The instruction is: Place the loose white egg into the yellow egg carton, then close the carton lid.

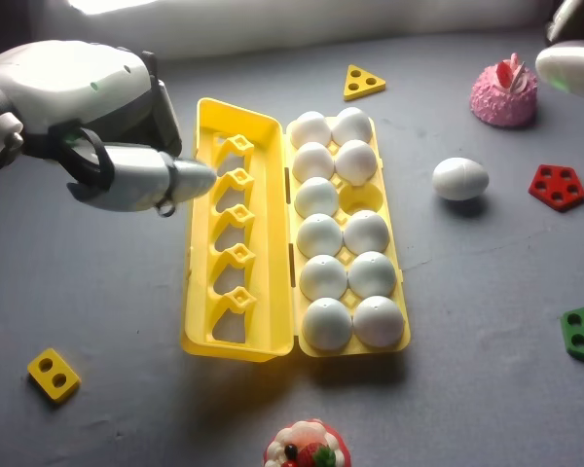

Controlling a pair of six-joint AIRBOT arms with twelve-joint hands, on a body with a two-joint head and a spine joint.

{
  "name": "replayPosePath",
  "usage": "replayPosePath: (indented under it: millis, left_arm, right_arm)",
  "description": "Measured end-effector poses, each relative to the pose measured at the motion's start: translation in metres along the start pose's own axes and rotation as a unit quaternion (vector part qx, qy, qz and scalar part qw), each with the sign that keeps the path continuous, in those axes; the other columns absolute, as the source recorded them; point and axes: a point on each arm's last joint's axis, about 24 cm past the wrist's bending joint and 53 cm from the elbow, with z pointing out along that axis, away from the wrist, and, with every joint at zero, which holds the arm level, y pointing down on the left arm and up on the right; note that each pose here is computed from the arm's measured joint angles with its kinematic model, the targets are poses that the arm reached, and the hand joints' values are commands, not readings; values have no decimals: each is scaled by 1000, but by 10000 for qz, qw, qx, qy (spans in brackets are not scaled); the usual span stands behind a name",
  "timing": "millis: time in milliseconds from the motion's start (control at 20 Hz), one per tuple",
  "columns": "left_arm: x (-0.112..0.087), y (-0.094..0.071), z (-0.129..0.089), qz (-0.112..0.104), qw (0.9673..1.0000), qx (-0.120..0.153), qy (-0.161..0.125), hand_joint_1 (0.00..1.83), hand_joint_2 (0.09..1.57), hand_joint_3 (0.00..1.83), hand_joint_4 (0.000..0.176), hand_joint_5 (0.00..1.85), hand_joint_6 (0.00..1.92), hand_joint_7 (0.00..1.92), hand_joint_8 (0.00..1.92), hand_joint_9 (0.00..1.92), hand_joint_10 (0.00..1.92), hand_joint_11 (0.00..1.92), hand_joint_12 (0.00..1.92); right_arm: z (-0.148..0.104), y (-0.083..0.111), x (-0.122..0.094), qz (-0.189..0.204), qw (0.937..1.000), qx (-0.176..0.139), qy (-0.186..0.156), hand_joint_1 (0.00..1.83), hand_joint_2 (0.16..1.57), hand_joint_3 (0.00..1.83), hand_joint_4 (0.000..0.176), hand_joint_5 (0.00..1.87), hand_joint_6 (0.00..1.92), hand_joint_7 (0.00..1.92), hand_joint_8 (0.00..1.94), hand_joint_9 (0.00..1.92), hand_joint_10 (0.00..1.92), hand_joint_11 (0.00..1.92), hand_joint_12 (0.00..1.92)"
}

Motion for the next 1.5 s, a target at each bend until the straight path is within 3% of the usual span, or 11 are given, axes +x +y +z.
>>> replayPosePath:
  millis: [100,300,400,650,750,950,1100,1150,1200,1350,1500]
  left_arm:
    - [-2,1,0,4,10000,-11,-32,157,1264,23,14,0,0,4,1,0,0,0,196]
    - [-5,4,0,37,9999,-51,-91,166,1252,2,18,0,0,0,0,0,0,0,8]
    - [-1,10,0,-9,9999,-115,-30,126,1240,0,15,0,0,0,0,0,0,0,0]
    - [-2,12,0,-29,9999,-142,-21,183,1207,0,0,0,0,0,0,0,0,0,0]
    - [1,12,0,-24,9999,-137,32,285,1177,0,0,0,0,0,0,0,0,0,0]
    - [6,16,0,-166,9995,-226,135,429,1139,0,1,0,0,0,0,0,0,0,0]
    - [6,17,0,-203,9994,-238,147,337,1167,0,11,0,0,0,0,0,0,0,0]
    - [6,19,0,-241,9992,-256,163,349,1162,0,6,0,0,0,0,0,0,0,0]
    - [5,19,0,-246,9992,-253,176,374,1156,0,0,0,0,0,0,0,0,0,0]
    - [7,15,1,-187,9992,-186,294,359,1170,0,0,0,0,0,0,0,0,0,0]
    - [8,17,2,-134,9991,-182,369,338,1165,0,7,0,0,0,0,0,0,0,0]
  right_arm:
    - [0,0,1,0,10000,-1,10,71,1253,3,0,124,36,122,4,85,73,0,433]
    - [0,2,-2,8,10000,-23,-27,41,1250,0,0,126,18,151,12,78,42,0,375]
    - [0,0,0,-15,10000,6,18,17,1244,0,0,68,4,118,1,52,18,0,206]
    - [2,-2,-1,-83,10000,23,6,117,1219,0,0,42,5,92,4,43,8,0,156]
    - [7,-10,-4,86,9999,96,-32,195,1207,0,0,53,6,114,5,44,6,0,13]
    - [23,-32,-6,313,9991,292,-44,260,1200,0,0,41,0,84,0,35,1,1,0]
    - [33,-48,6,434,9978,488,141,379,1172,0,0,44,9,99,8,58,10,21,11]
    - [35,-53,11,430,9975,527,192,445,1147,0,0,46,4,110,8,77,8,3,184]
    - [38,-55,15,421,9974,535,221,506,1142,0,0,39,2,106,3,74,3,0,198]
    - [49,-66,21,585,9960,635,226,606,1171,9,0,3,0,57,0,19,1,0,17]
    - [52,-78,30,636,9943,776,348,744,1162,2,0,8,3,26,1,12,1,37,27]
